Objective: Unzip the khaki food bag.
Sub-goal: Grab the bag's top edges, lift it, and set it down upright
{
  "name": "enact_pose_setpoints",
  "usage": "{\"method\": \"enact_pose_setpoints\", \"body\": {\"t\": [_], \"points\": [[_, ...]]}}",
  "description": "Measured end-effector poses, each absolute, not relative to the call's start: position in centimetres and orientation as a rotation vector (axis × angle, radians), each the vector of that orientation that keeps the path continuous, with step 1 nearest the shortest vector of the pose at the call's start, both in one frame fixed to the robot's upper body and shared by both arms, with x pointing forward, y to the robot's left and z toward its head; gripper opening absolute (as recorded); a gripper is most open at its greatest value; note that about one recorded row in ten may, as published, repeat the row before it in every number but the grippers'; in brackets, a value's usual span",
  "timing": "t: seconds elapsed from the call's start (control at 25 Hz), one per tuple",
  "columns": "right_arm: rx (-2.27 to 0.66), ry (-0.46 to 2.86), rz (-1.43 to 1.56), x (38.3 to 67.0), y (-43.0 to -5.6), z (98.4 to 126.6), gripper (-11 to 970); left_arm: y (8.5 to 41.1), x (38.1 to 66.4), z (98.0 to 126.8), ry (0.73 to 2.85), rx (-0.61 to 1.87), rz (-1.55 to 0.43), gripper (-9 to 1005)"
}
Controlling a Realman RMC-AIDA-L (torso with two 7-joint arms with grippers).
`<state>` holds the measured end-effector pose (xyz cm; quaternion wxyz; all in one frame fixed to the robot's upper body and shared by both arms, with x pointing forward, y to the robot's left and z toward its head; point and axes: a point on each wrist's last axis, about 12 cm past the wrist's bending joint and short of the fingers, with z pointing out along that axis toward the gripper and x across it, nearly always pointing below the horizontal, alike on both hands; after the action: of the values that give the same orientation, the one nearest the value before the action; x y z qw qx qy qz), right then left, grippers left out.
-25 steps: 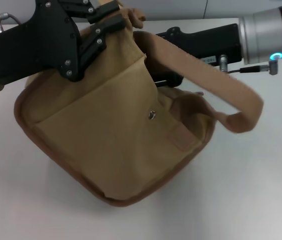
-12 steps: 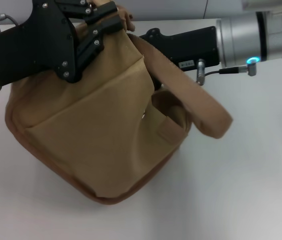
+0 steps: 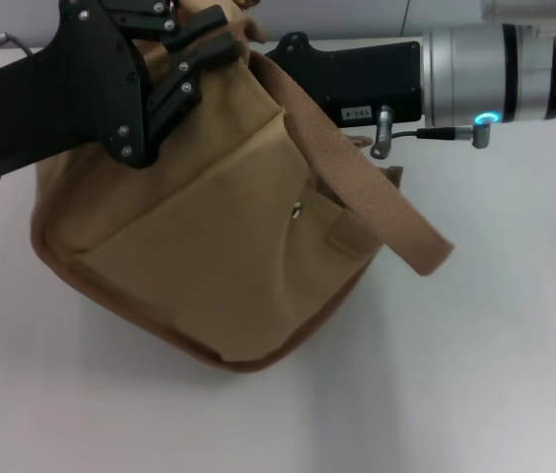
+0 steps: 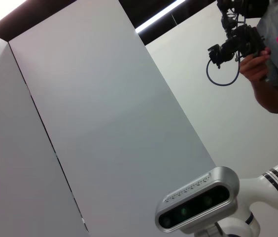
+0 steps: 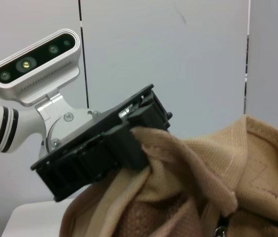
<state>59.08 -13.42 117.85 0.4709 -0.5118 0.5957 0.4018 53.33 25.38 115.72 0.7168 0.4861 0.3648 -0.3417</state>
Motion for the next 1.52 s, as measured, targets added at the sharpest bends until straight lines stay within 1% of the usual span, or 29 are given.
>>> {"method": "enact_pose_setpoints", "body": {"t": [0.08, 0.52, 1.24, 1.4, 1.52], "points": [[-1.256, 1.455, 0.980, 59.0, -13.5, 117.8, 17, 25.4, 53.3, 115.7, 0.809, 1.075, -0.756, 84], [-1.286, 1.474, 0.974, 58.1, -15.2, 117.1, -2, 25.8, 53.2, 115.5, 0.821, 1.048, -0.739, 84], [-1.292, 1.532, 0.984, 57.4, -18.2, 116.2, 76, 25.7, 53.4, 115.6, 0.813, 1.032, -0.729, 84], [-1.206, 1.546, 0.999, 57.5, -19.3, 116.5, 93, 25.6, 53.4, 115.6, 0.813, 1.030, -0.732, 84], [-1.184, 1.556, 1.013, 57.7, -19.3, 116.8, 106, 25.6, 53.4, 115.6, 0.815, 1.030, -0.739, 84]]}}
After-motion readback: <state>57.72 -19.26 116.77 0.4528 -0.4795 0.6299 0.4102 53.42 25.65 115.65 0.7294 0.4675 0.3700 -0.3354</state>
